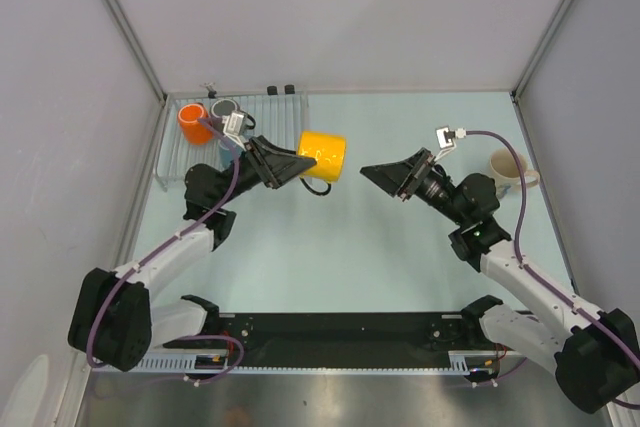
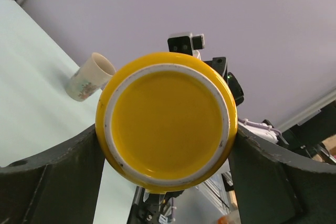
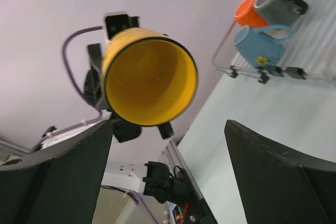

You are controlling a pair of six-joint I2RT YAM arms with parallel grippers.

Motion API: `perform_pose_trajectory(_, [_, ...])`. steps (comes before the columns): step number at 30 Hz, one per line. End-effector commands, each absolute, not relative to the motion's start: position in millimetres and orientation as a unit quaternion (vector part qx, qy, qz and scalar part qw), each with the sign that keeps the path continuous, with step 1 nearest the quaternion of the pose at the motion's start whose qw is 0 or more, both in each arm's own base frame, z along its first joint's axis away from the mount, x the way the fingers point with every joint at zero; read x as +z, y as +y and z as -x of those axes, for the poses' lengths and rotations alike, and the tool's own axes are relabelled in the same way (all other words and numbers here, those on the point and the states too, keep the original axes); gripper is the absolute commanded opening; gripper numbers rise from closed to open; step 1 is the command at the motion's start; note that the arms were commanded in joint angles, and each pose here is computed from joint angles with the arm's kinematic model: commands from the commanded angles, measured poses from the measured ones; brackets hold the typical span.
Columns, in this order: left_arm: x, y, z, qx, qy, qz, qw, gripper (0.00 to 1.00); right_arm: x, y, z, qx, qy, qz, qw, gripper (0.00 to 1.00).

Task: Unload the cups from the dish rack

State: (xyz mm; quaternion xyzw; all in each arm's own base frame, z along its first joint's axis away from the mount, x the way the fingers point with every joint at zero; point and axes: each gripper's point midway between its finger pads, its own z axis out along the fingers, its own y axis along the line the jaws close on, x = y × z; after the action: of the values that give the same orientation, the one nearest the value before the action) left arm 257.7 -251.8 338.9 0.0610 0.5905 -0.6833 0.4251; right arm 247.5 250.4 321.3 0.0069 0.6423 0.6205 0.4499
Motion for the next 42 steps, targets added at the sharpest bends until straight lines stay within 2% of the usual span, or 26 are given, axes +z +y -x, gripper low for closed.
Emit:
perform_pose_trajectory(1, [366.0,-253.7,-236.0,-0.714,0.530,-0.102,0.446,0.00,376.2,248.4,-216.8,0.693,0.553,0.043,0.461,0.93])
perform_pose_trajectory(17, [341.3,-286.5,-228.6,-0.718,0.554,-0.115,0.405,0.00,384.7,288.6,-228.4,0.705,0.551,0.077,0.441,0.90])
perform_pose_trajectory(25, [338.8,-288.5,-221.7,-0.720,0.555,-0.121,0.399,0.00,385.1,302.4,-237.2,0.712,0.549,0.077,0.431,0.76])
perform_pose_trajectory(28, [336.0,-289.6,-220.2,-0.720,0.557,-0.121,0.395,0.00,382.3,304.6,-239.3,0.713,0.550,0.075,0.428,0.56])
perform_pose_trajectory(29, [335.1,-289.7,-220.4,-0.720,0.558,-0.121,0.395,0.00,378.4,306.4,-239.8,0.713,0.554,0.074,0.424,0.43])
perform_pose_trajectory(31, [333.5,-290.8,-218.8,-0.721,0.559,-0.122,0.392,0.00,377.5,306.8,-240.0,0.715,0.554,0.071,0.421,0.35])
perform_pose_trajectory(33, [330.8,-291.4,-220.3,-0.719,0.564,-0.119,0.388,0.00,374.1,307.5,-240.4,0.714,0.557,0.069,0.419,0.20])
perform_pose_trajectory(35, [329.0,-291.7,-221.4,-0.718,0.568,-0.117,0.386,0.00,371.9,307.8,-240.5,0.712,0.560,0.067,0.417,0.00])
perform_pose_trajectory(36, [327.9,-292.4,-221.7,-0.718,0.570,-0.115,0.383,0.01,370.3,307.6,-240.6,0.711,0.564,0.067,0.416,0.00])
perform_pose_trajectory(38, [327.1,-293.1,-222.2,-0.715,0.573,-0.118,0.382,0.14,369.9,306.5,-240.0,0.709,0.565,0.067,0.418,0.00])
perform_pose_trajectory(39, [326.7,-293.2,-223.4,-0.714,0.575,-0.117,0.383,0.33,368.8,305.4,-238.1,0.705,0.568,0.068,0.418,0.00])
perform_pose_trajectory(41, [326.9,-294.3,-226.1,-0.707,0.580,-0.123,0.386,0.62,370.2,299.1,-241.4,0.696,0.572,0.064,0.430,0.00])
perform_pose_trajectory(42, [328.4,-294.0,-227.2,-0.701,0.583,-0.125,0.390,0.80,368.8,292.3,-240.6,0.684,0.585,0.054,0.432,0.00])
